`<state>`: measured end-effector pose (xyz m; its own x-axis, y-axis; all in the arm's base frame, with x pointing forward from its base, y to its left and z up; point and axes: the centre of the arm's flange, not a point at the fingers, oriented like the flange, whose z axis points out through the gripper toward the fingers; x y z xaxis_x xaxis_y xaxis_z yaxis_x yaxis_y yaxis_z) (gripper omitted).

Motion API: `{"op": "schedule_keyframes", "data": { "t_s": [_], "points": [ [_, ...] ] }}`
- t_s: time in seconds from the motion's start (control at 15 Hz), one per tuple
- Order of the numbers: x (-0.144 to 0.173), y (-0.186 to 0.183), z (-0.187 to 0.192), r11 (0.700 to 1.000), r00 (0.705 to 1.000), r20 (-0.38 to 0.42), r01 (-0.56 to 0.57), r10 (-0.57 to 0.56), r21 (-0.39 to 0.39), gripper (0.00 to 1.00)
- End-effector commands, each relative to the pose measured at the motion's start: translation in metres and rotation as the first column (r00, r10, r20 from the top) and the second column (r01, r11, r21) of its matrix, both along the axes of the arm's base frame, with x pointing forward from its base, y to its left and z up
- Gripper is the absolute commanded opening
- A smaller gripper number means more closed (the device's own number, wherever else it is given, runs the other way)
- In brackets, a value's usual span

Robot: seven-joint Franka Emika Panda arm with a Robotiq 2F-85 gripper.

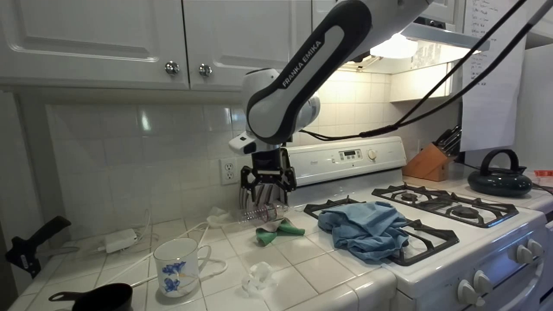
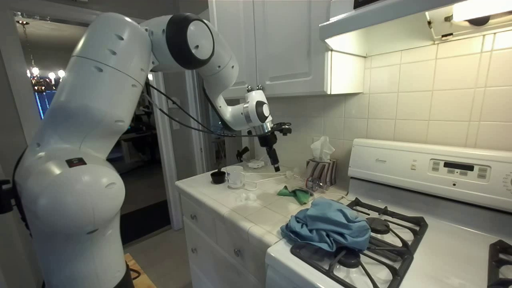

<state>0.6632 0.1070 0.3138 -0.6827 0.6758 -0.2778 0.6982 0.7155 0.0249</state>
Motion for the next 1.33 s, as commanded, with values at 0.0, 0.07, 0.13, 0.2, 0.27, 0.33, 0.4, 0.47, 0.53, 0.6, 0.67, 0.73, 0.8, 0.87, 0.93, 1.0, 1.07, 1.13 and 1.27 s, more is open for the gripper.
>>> {"op": "schedule_keyframes", "data": {
  "t_s": [0.0,0.07,0.13,0.2,0.27,0.33,0.4,0.47,0.53,0.6,0.67,0.73,0.8,0.87,0.93,1.0,1.07,1.13,1.27],
  "points": [
    [-0.015,-0.029,-0.003,0.980,0.980,0.019,0.195,-0.196,0.037,1.00],
    [-0.015,-0.036,-0.005,0.967,0.968,0.021,0.251,-0.252,0.038,1.00],
    [-0.016,-0.041,-0.005,0.952,0.952,0.026,0.304,-0.305,0.042,1.00],
    [-0.016,-0.044,-0.005,0.935,0.935,0.034,0.350,-0.353,0.062,1.00],
    [-0.001,-0.042,-0.009,0.963,0.963,0.021,0.270,-0.270,0.022,1.00],
    [-0.002,-0.045,-0.010,0.953,0.952,0.024,0.303,-0.304,0.026,1.00],
    [-0.003,-0.046,-0.010,0.947,0.947,0.026,0.319,-0.320,0.030,1.00],
    [-0.003,-0.046,-0.010,0.944,0.944,0.027,0.328,-0.329,0.033,1.00],
    [-0.003,-0.045,-0.009,0.942,0.942,0.028,0.333,-0.334,0.035,1.00],
    [0.002,-0.040,-0.008,0.918,0.918,0.042,0.392,-0.394,0.055,1.00],
    [0.009,-0.036,-0.010,0.879,0.878,0.067,0.468,-0.474,0.089,1.00],
    [0.011,-0.034,-0.013,0.851,0.853,0.046,0.513,-0.520,0.114,1.00],
    [0.008,-0.032,-0.018,0.822,0.826,0.033,0.554,-0.562,0.134,1.00],
    [0.005,-0.031,-0.021,0.790,0.798,0.016,0.594,-0.603,0.153,1.00],
    [0.000,-0.030,-0.027,0.757,0.768,-0.004,0.633,-0.641,0.166,1.00],
    [-0.002,-0.031,-0.031,0.720,0.735,-0.022,0.670,-0.678,0.180,1.00],
    [-0.005,-0.033,-0.032,0.683,0.701,-0.034,0.703,-0.712,0.197,1.00],
    [-0.009,-0.037,-0.031,0.644,0.666,-0.051,0.736,-0.744,0.210,1.00],
    [-0.015,-0.045,-0.028,0.560,0.590,-0.085,0.795,-0.803,0.232,1.00]
  ]
}}
